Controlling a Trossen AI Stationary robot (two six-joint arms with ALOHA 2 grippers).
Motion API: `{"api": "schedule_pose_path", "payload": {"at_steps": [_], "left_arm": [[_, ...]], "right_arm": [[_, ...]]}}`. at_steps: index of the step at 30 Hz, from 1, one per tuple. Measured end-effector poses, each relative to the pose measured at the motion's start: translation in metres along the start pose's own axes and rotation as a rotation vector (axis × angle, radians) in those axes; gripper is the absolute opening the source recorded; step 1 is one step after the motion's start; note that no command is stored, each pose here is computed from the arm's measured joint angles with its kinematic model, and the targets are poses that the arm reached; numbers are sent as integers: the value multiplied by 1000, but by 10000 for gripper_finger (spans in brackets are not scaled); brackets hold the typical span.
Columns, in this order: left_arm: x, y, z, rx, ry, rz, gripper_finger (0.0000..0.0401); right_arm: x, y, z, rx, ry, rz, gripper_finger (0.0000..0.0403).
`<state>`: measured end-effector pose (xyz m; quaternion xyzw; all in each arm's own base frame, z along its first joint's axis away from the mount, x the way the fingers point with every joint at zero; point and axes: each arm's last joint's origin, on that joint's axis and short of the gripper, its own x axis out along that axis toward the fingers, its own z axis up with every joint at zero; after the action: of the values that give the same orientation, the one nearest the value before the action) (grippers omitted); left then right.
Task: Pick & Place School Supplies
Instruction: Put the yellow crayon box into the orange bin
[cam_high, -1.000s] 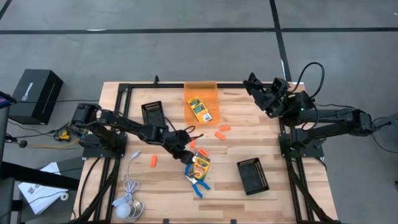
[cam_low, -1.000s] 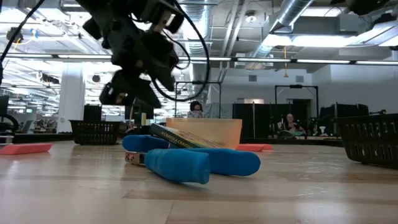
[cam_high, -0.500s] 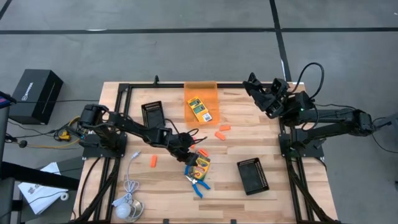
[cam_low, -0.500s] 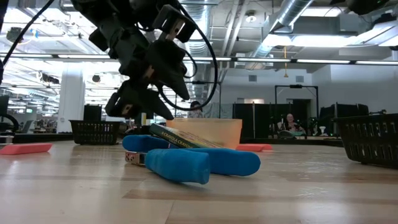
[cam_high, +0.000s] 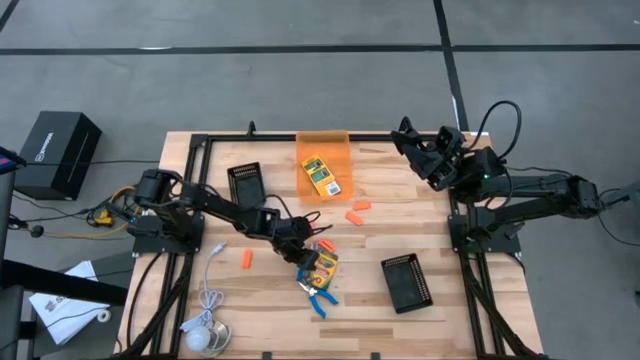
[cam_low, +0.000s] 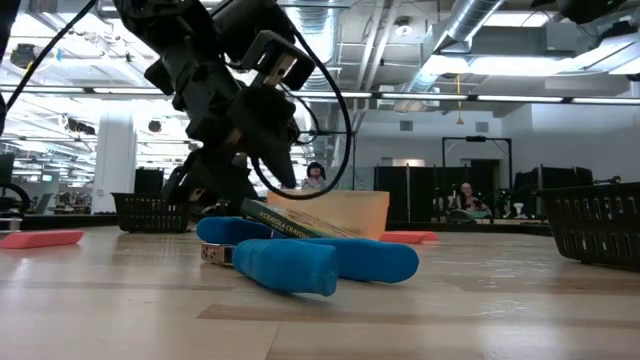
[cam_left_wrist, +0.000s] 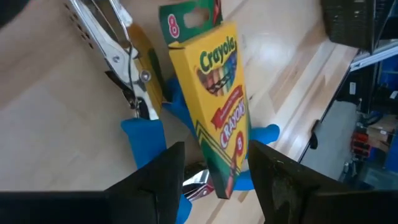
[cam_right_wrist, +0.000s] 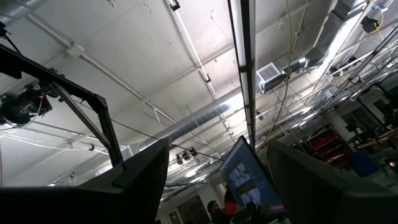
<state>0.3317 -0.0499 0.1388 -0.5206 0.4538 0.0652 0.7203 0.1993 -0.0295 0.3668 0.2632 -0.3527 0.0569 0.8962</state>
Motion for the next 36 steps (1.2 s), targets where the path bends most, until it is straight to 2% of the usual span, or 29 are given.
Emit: {"api": "schedule_pose_path", "payload": {"at_steps": [13, 31, 34, 36], "left_arm": [[3, 1, 0, -21, 8, -5, 171], [24, 7, 4, -60, 44, -66, 168], [25, 8, 4, -62, 37, -59, 152], [25, 8, 4, -60, 36, -59, 125]], "right_arm": [[0, 0, 0, 1, 0, 3, 260], [0, 4, 1, 6, -17, 27, 260], [0, 4, 1, 6, -18, 27, 260], [0, 4, 1, 6, -18, 27, 260]]}}
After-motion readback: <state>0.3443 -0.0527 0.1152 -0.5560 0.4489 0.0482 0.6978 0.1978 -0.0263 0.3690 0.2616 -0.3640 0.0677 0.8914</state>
